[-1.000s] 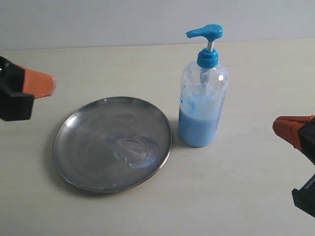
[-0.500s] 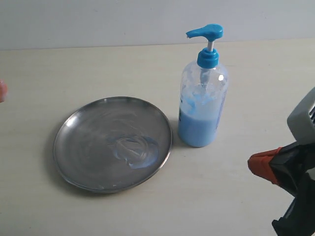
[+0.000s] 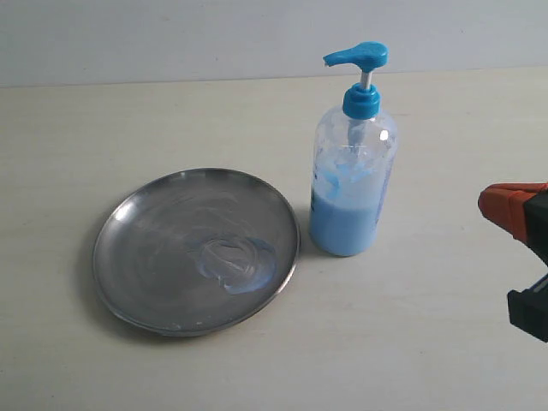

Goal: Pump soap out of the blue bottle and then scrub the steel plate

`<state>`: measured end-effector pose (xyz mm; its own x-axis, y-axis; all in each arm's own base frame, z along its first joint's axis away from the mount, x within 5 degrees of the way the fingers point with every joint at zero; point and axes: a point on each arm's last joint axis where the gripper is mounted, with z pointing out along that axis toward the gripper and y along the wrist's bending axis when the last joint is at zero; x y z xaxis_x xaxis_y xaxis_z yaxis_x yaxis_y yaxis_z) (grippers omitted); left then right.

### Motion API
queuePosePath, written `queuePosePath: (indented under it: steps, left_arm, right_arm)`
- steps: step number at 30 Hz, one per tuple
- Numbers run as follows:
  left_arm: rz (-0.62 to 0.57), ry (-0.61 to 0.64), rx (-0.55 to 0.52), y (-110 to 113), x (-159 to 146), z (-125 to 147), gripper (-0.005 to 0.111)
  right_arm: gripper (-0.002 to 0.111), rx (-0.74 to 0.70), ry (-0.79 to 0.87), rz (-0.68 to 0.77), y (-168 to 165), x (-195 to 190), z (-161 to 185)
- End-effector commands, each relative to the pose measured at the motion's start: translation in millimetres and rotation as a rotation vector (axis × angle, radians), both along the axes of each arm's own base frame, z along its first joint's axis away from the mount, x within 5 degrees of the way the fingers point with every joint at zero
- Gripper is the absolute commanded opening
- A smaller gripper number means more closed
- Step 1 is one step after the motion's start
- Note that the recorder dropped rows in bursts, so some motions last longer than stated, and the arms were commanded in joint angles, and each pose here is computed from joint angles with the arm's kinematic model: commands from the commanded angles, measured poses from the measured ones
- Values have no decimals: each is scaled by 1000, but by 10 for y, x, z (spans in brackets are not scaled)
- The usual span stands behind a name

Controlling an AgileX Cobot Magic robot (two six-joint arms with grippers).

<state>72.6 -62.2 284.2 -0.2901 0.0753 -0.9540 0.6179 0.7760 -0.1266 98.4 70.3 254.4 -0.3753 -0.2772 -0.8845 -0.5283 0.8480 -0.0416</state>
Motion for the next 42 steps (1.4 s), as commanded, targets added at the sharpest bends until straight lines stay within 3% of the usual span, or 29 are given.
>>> queuePosePath:
  steps: [1,5,19,26,42]
  left_arm:
    - [0,-14,-15,4,-6,10,0]
    - [0,-14,-15,4,-6,10,0]
    - [0,-14,-15,4,-6,10,0]
    - [10,-10,-12,58,-55,-128,0]
    - [296,-172,-105,415,-251,-228,0]
  right_arm:
    - [1,-17,-34,-4,-17,13,13]
    - [7,-2,-24,-7,-12,10,11]
    - [7,-2,-24,-7,-12,10,11]
    - [7,1,-22,-8,-12,10,11]
    - [7,2,-21,-9,-12,10,11]
